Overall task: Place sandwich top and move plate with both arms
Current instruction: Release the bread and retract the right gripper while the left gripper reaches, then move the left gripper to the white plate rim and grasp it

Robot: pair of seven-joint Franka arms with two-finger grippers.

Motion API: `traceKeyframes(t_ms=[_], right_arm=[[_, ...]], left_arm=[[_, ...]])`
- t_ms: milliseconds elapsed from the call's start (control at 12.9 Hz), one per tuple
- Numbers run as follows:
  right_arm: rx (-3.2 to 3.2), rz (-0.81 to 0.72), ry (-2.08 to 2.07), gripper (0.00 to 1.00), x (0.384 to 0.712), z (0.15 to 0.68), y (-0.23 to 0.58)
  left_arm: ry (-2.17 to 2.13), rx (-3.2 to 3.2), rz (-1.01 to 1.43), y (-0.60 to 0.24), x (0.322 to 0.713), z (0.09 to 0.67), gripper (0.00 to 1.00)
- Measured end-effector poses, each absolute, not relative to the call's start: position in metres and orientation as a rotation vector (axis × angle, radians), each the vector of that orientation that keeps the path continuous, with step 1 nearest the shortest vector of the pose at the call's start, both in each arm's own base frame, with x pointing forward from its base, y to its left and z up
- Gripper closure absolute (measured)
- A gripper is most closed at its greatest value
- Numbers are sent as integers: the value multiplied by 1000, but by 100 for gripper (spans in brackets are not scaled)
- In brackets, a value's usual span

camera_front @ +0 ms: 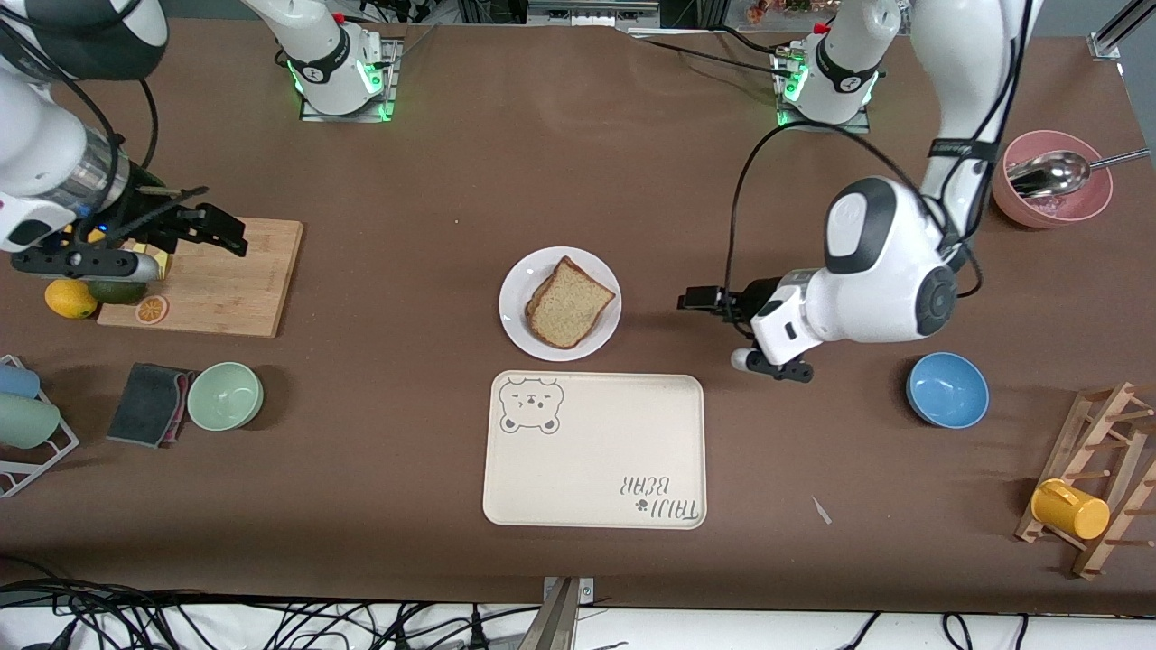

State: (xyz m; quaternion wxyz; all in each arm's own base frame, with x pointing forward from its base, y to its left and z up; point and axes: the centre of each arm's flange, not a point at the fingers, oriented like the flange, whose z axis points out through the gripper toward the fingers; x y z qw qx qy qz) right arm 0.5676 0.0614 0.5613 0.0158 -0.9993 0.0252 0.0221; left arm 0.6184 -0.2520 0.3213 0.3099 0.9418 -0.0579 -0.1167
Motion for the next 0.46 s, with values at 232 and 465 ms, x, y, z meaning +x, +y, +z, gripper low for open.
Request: traceKeyframes(t_ms=[232,465], right_arm=[[-3108,59,80,0,567,569,60],[-3107,58,87,0,568,570,58]], left_arm=[[-202,2354,-283,-258,621,270,15],[-215,2297,-235,-258,623,237,33]])
